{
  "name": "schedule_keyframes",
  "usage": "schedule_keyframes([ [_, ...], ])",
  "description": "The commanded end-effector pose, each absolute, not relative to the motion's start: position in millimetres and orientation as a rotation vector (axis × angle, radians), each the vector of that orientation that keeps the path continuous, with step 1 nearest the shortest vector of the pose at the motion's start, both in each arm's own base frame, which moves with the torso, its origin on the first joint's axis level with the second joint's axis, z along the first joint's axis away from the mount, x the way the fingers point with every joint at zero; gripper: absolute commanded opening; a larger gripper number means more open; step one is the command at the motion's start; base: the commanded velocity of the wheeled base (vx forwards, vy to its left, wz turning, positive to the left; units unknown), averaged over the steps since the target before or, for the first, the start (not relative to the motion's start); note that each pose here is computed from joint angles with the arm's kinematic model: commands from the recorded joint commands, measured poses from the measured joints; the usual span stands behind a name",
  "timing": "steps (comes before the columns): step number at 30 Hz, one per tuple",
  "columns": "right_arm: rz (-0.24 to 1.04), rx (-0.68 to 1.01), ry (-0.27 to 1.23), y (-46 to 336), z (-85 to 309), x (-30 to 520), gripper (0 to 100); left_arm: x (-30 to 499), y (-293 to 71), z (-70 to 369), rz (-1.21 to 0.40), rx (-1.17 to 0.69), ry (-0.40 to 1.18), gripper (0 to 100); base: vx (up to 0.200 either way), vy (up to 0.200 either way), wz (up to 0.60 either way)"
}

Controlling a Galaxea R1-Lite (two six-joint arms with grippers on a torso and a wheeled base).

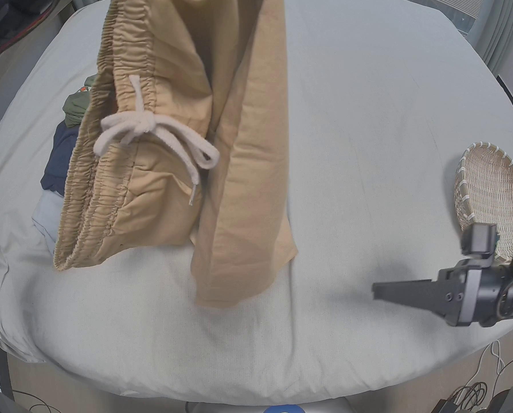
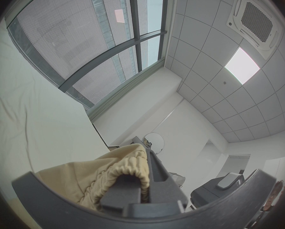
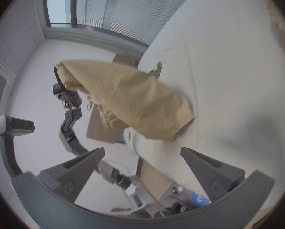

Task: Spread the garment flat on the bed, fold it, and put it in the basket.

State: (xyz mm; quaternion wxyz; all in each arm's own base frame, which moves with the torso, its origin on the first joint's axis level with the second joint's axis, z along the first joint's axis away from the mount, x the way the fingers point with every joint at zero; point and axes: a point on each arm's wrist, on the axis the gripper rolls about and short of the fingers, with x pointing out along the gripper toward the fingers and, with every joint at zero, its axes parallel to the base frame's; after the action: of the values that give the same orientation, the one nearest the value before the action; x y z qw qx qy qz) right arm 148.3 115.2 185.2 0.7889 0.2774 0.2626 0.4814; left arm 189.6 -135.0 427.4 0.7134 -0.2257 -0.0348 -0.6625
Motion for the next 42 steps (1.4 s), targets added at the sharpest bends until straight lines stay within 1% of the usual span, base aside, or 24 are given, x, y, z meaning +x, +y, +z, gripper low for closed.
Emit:
schedule_keyframes([
  [1, 1.088, 0.594, 0.830, 150.7, 140.1, 170.3, 100, 209.4, -148.3, 424.1, -1.463, -0.507, -0.063, 0, 0.000, 0.000, 0.00],
  [5, 1.115, 0.586, 0.851, 166.2, 123.9, 180.0, 100, 209.1, -147.9, 424.4, -1.456, -0.510, -0.065, 0, 0.000, 0.000, 0.00],
  [10, 1.162, 0.594, 0.813, 184.8, 108.6, 190.4, 100, 209.1, -147.9, 424.5, -1.454, -0.511, -0.066, 0, 0.000, 0.000, 0.00],
  [15, 1.216, 0.657, 0.807, 199.1, 111.4, 186.5, 100, 209.1, -147.9, 424.5, -1.454, -0.511, -0.066, 0, 0.000, 0.000, 0.00],
  [18, 1.262, 0.684, 0.764, 215.3, 114.1, 189.7, 100, 208.3, -147.1, 425.3, -1.444, -0.516, -0.073, 0, 0.000, 0.000, 0.00],
  [26, 1.251, 0.678, 0.787, 228.1, 99.4, 200.8, 100, 206.1, -145.8, 426.9, -1.445, -0.515, -0.079, 0, 0.000, 0.000, 0.00],
  [32, 1.249, 0.696, 0.687, 241.2, 94.9, 217.9, 100, 205.2, -145.1, 427.3, -1.440, -0.517, -0.083, 0, 0.000, 0.000, 0.00],
  [37, 1.248, 0.701, 0.661, 246.3, 94.7, 225.2, 100, 205.3, -144.9, 427.0, -1.427, -0.524, -0.085, 0, 0.000, 0.000, 0.00],
  [42, 1.200, 0.706, 0.630, 251.8, 89.5, 234.9, 100, 204.5, -144.4, 428.1, -1.426, -0.526, -0.089, 0, 0.000, 0.000, 0.00],
])
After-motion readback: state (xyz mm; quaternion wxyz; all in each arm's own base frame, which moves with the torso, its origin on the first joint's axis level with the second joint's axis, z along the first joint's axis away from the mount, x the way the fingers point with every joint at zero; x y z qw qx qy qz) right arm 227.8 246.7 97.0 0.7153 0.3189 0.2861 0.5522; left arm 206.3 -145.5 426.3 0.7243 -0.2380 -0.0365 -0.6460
